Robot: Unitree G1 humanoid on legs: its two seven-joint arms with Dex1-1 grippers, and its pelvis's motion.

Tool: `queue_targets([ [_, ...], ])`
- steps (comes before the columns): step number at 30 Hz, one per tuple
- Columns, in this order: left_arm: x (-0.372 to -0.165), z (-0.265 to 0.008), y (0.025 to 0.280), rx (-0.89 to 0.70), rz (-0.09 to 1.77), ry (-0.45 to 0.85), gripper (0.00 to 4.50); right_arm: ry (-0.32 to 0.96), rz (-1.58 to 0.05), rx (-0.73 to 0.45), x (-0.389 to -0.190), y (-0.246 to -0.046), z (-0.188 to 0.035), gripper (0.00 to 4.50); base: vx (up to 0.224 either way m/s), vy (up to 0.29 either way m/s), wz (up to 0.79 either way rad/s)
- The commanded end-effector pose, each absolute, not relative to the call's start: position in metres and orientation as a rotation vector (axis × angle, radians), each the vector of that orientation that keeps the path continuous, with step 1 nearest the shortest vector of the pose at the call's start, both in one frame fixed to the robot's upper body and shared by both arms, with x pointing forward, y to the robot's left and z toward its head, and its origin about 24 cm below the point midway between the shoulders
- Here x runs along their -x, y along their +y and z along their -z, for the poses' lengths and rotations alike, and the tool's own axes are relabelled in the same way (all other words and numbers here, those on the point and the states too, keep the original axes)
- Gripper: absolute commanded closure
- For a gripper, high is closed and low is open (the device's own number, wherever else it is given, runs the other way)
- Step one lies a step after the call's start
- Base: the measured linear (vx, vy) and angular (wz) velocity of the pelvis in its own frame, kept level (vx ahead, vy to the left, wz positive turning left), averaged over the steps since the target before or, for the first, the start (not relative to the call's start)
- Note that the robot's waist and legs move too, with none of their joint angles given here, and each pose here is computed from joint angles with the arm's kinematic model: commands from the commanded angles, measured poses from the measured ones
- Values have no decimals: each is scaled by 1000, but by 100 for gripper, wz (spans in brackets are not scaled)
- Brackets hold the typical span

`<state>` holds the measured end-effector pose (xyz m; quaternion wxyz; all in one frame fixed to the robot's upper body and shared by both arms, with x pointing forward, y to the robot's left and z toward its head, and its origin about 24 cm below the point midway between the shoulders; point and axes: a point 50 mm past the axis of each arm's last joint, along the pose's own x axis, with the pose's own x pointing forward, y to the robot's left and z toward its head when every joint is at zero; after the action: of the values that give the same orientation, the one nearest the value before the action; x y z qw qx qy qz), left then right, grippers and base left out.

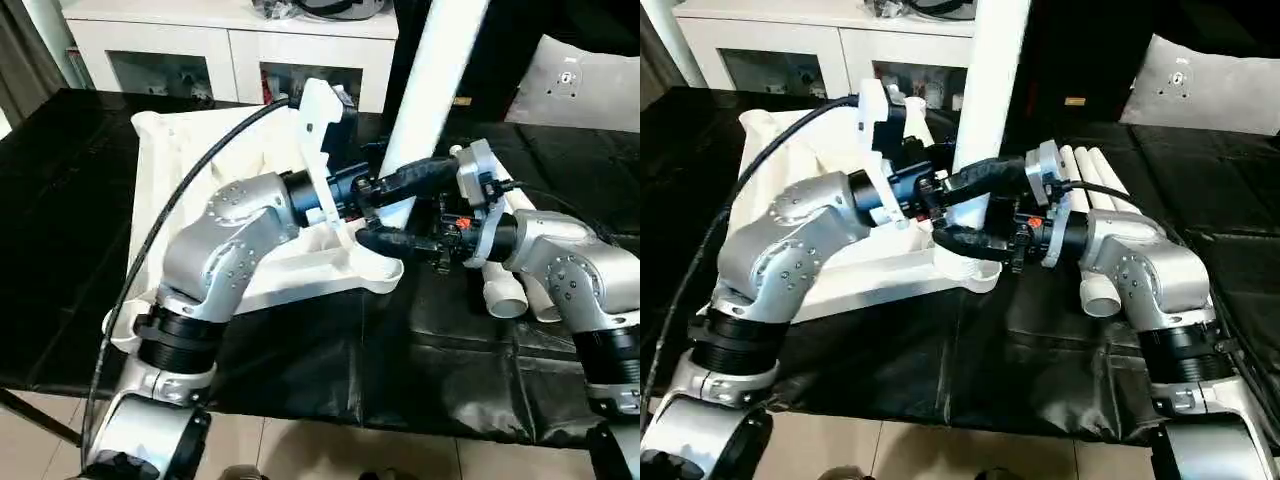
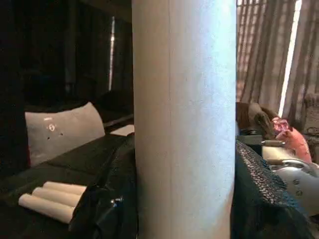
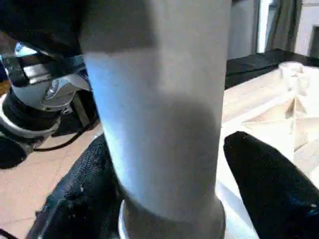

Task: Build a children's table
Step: Pick table leg

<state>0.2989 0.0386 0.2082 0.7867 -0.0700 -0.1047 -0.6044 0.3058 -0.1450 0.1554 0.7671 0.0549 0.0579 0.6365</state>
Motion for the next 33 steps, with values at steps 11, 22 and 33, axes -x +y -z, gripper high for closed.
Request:
queue_targets([
  [11,-290,-212,31,161,1343,-246,259,105,-1424,-143,-304,-141,-160,183,0,0,0],
  [22,-293,-210,33,183,1291,-227,260,114,-1426,-152,-302,-140,-157,247,0,0,0],
  [33,-293,-215,33,235,1265,-249,147,137,-1408,-154,-298,-137,-148,257,0,0,0],
])
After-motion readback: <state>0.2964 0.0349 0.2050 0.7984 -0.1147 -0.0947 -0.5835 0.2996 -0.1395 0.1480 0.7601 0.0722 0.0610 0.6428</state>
